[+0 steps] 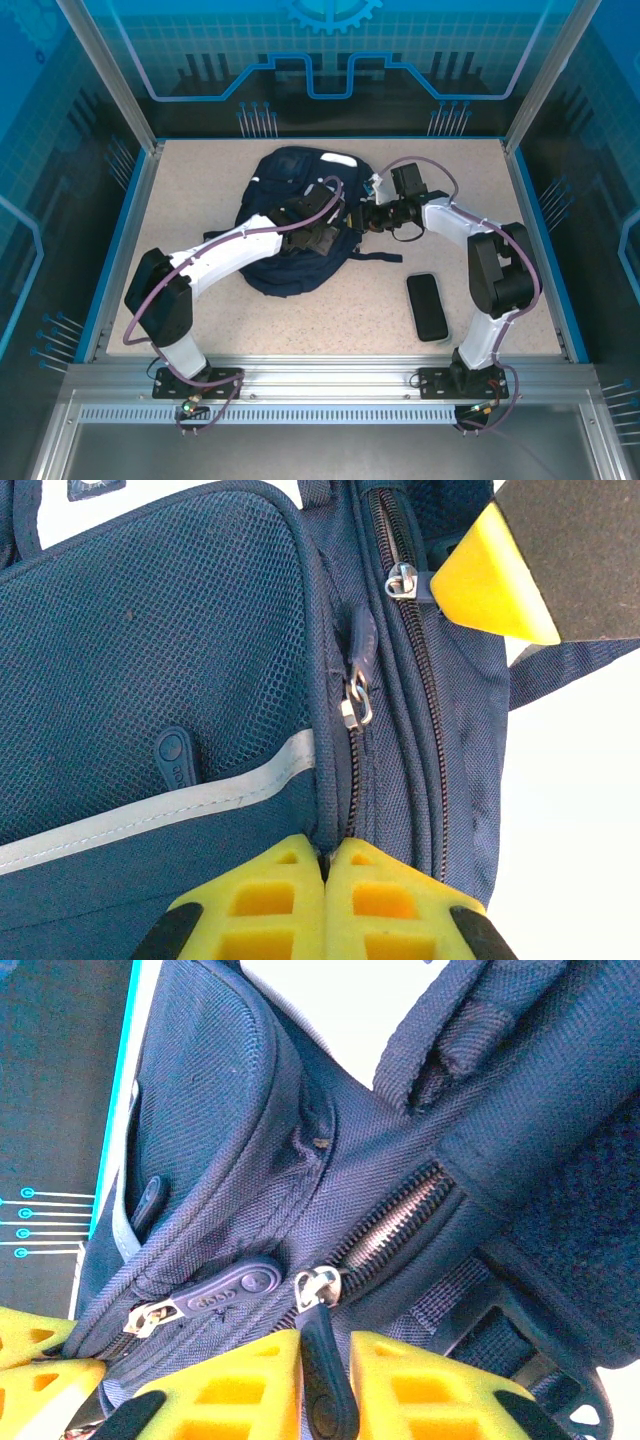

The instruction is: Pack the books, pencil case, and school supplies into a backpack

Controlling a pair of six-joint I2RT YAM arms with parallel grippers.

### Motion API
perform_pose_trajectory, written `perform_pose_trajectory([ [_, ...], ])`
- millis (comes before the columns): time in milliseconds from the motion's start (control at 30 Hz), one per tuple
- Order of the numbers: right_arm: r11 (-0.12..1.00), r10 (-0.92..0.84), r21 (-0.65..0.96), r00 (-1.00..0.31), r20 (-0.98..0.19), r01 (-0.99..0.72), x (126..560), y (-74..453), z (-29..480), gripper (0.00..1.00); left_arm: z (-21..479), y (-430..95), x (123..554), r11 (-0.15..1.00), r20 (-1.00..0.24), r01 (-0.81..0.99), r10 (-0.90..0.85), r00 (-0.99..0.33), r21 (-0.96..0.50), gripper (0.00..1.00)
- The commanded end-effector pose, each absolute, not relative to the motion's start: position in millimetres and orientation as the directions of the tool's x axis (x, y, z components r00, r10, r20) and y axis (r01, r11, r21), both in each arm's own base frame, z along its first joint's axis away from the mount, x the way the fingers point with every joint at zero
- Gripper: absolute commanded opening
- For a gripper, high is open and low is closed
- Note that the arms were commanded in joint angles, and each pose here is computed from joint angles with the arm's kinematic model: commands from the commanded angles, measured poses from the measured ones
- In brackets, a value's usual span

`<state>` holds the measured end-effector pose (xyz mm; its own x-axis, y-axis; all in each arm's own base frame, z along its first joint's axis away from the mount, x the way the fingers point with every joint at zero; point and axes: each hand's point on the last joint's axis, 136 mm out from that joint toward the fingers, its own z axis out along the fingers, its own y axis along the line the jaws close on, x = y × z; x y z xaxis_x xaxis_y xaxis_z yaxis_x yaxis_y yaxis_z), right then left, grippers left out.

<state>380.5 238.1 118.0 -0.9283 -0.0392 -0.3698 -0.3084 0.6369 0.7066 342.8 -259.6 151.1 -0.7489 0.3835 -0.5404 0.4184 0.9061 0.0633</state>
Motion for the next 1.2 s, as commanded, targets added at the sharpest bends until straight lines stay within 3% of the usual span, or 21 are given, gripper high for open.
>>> perform_pose_trajectory([
  [0,0.631,-0.060,0.703,-0.924,-0.378,-0.329,379.1,241.6,119.2,0.12,169.6,-261.3,349.2,0.921,-0.598,0.390,0.323,-0.734,0.019,0.00],
  [133,0.651,-0.066,0.678,-0.916,-0.396,-0.341,371.3,239.8,123.4,0.00,169.5,-262.3,351.3,0.925,-0.603,0.380,0.310,-0.735,0.013,0.00],
  [533,0.560,-0.075,0.723,-0.894,-0.442,-0.404,292.7,271.5,140.1,0.00,167.1,-286.9,367.7,0.932,-0.621,0.332,0.174,-0.764,-0.147,0.00],
  [767,0.610,-0.039,0.687,-0.881,-0.471,-0.395,278.1,257.9,130.7,0.00,170.5,-301.9,369.1,0.904,-0.588,0.320,0.101,-0.803,-0.282,0.00],
  [800,0.625,-0.030,0.678,-0.879,-0.476,-0.388,280.3,252.7,130.2,0.00,172.5,-302.5,368.3,0.897,-0.584,0.324,0.096,-0.806,-0.300,0.03],
  [967,0.714,0.014,0.601,-0.850,-0.527,-0.361,302.5,222.2,140.3,0.00,189.8,-304.6,358.3,0.834,-0.578,0.411,0.141,-0.804,-0.368,0.42],
  [1167,0.835,-0.077,0.379,-0.766,-0.638,-0.399,338.3,190.3,152.3,0.00,183.8,-292.2,345.0,0.767,-0.599,0.596,0.368,-0.711,-0.237,0.66],
])
